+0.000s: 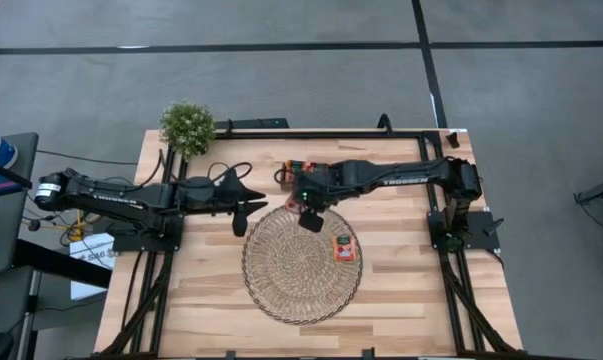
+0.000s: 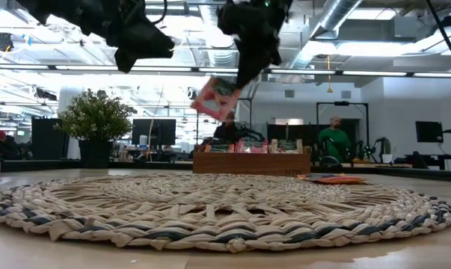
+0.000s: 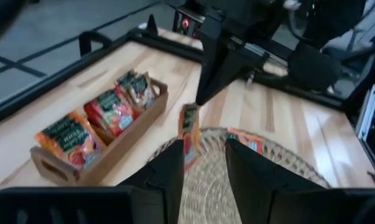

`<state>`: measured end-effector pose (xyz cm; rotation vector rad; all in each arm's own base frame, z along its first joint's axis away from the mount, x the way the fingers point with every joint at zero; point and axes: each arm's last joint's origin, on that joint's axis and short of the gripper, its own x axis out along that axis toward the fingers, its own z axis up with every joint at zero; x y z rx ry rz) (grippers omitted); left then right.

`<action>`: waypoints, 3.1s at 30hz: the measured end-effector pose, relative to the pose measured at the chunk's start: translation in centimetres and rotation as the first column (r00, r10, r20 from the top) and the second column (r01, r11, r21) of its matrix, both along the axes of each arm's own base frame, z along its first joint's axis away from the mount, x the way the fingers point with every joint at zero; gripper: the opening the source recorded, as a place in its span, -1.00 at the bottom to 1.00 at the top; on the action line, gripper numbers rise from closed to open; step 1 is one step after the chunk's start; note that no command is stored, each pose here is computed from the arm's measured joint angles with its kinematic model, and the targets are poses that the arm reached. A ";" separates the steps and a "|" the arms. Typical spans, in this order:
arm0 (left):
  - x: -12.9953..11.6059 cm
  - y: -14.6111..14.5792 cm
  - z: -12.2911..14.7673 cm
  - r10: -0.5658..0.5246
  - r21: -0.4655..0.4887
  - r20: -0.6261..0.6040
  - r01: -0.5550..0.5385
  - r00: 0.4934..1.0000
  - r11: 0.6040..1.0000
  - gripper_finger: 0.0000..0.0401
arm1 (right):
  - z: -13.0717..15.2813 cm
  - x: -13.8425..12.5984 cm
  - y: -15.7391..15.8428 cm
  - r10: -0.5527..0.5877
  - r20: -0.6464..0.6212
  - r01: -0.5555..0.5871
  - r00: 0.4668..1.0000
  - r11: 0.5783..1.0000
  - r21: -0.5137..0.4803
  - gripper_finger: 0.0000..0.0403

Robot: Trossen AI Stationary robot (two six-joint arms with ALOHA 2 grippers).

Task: Pick & Place Tea
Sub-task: Put the orange tea bag into the left section of the wooden organizer

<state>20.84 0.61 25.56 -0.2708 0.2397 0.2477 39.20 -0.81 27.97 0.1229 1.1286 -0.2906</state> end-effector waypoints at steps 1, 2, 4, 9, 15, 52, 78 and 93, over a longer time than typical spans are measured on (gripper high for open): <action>0.0 0.0 0.1 0.004 -0.001 0.013 -0.004 1.000 1.000 -0.45 | 0.5 0.1 0.0 0.009 0.014 -0.009 1.000 1.000 -0.004 -1.00; 0.1 0.0 0.2 0.005 -0.003 0.025 -0.005 1.000 1.000 -0.45 | 0.9 0.2 0.0 0.014 0.029 -0.014 0.999 1.000 -0.006 -1.00; 0.1 0.0 0.4 0.013 -0.015 0.045 -0.012 0.999 1.000 -0.43 | 1.6 0.4 0.0 0.029 0.049 -0.028 0.998 1.000 -0.011 -1.00; 0.1 0.1 0.4 0.036 -0.024 0.052 -0.034 0.998 0.999 -0.37 | 2.7 0.6 0.1 0.041 0.084 -0.040 0.996 0.999 -0.016 -1.00; 1.1 0.1 0.0 0.038 -0.026 0.070 -0.036 0.997 0.999 -0.27 | 3.2 0.6 0.3 0.070 0.095 -0.068 0.993 0.997 -0.027 -1.00; 7.0 1.4 0.5 -0.050 0.073 -0.095 0.057 0.994 0.996 -0.58 | 3.1 0.4 0.4 0.111 0.063 -0.108 0.992 0.993 -0.045 -1.00; 7.0 1.4 0.5 -0.056 0.071 -0.089 0.062 0.994 0.996 -1.00 | 3.1 0.4 0.4 0.143 0.061 -0.141 0.988 0.989 -0.037 -0.96; 7.0 1.8 0.8 0.020 0.124 -0.076 -0.011 0.997 0.992 -1.00 | 5.9 -2.9 -2.5 0.074 -0.185 -0.085 0.980 0.995 -0.049 -0.22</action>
